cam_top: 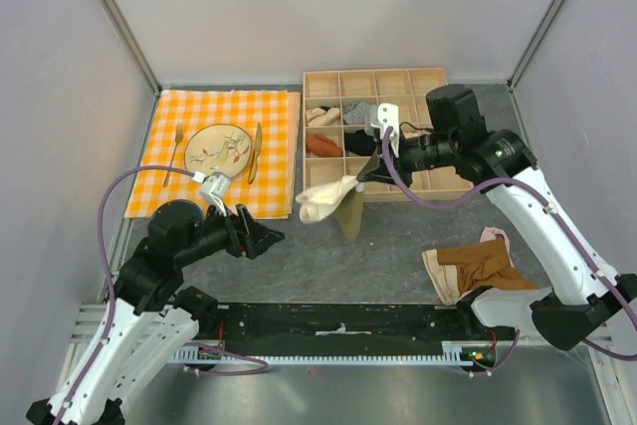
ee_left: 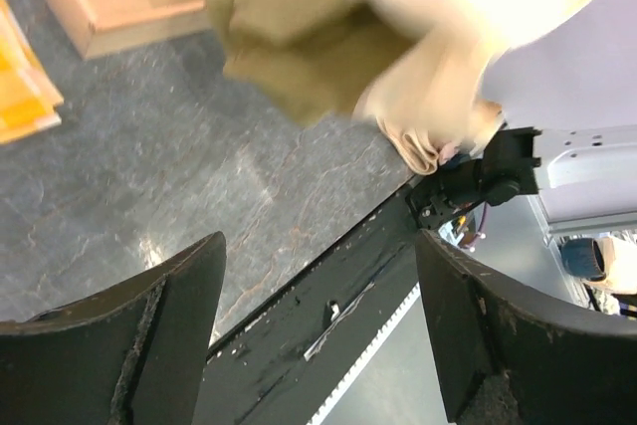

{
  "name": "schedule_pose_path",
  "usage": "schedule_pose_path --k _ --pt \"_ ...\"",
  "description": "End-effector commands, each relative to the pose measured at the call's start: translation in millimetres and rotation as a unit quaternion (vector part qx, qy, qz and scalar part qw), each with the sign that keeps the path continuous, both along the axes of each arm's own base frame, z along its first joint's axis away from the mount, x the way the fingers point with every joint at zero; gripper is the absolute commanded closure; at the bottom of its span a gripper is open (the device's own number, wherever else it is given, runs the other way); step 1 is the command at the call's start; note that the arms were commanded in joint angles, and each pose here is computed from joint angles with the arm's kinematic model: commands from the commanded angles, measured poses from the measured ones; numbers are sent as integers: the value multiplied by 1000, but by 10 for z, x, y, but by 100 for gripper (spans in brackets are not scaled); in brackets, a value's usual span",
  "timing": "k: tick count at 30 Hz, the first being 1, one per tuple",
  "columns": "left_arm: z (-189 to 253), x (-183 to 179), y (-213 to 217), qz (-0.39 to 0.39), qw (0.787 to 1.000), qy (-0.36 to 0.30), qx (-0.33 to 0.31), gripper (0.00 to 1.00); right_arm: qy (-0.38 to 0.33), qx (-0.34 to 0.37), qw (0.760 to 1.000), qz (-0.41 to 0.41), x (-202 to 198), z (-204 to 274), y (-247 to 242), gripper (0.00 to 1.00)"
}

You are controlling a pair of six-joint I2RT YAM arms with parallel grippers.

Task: Roll the underwear
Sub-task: Move the underwear to the corner of the board.

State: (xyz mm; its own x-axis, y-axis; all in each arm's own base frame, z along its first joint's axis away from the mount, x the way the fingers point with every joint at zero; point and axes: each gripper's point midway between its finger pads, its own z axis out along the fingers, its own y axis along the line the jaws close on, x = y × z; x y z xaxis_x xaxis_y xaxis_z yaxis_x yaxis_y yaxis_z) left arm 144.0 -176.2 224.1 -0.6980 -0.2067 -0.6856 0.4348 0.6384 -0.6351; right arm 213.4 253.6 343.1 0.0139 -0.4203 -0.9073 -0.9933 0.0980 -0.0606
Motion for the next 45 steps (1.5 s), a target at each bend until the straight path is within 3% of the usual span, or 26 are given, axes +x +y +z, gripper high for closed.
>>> schedule_pose_path --k 1,5,8,11,16,20,24,31,34,39,45 --pt "460 -28 63 -7 994 -104 -12 17 20 67 997 32 -207 44 198 100" --pt "222 -36 62 1 999 -41 0 18 80 -21 995 -51 10 -794 61 100" --pt "31 -44 15 0 1000 9 -1 19 85 -115 978 -154 292 -1404 -223 96" --pt "-75 -51 -33 -8 999 35 -4 19 76 -164 961 -209 481 -1708 -467 87" --pt "-193 -55 -126 -32 997 67 -6 20 74 -165 955 -235 621 -1744 -528 74" --pt "-282 -37 -174 -40 996 84 -7 22 60 -149 970 -181 490 -1591 -459 60" --pt "-402 -25 -229 -46 993 103 -15 22 78 -112 990 -41 -68 -1494 -340 57" --pt "-699 80 -311 -45 989 139 -9 25 201 -112 973 5 -570 -1888 -337 54" --pt "-813 156 -322 -37 989 144 0 26 200 -117 973 21 -632 -1966 -232 53" --pt "-931 204 -324 -30 987 159 13 27 101 -121 985 75 -560 -2105 -79 50" --pt "-1009 187 -298 -17 985 171 11 27 -30 -152 977 147 -504 -2299 63 50"
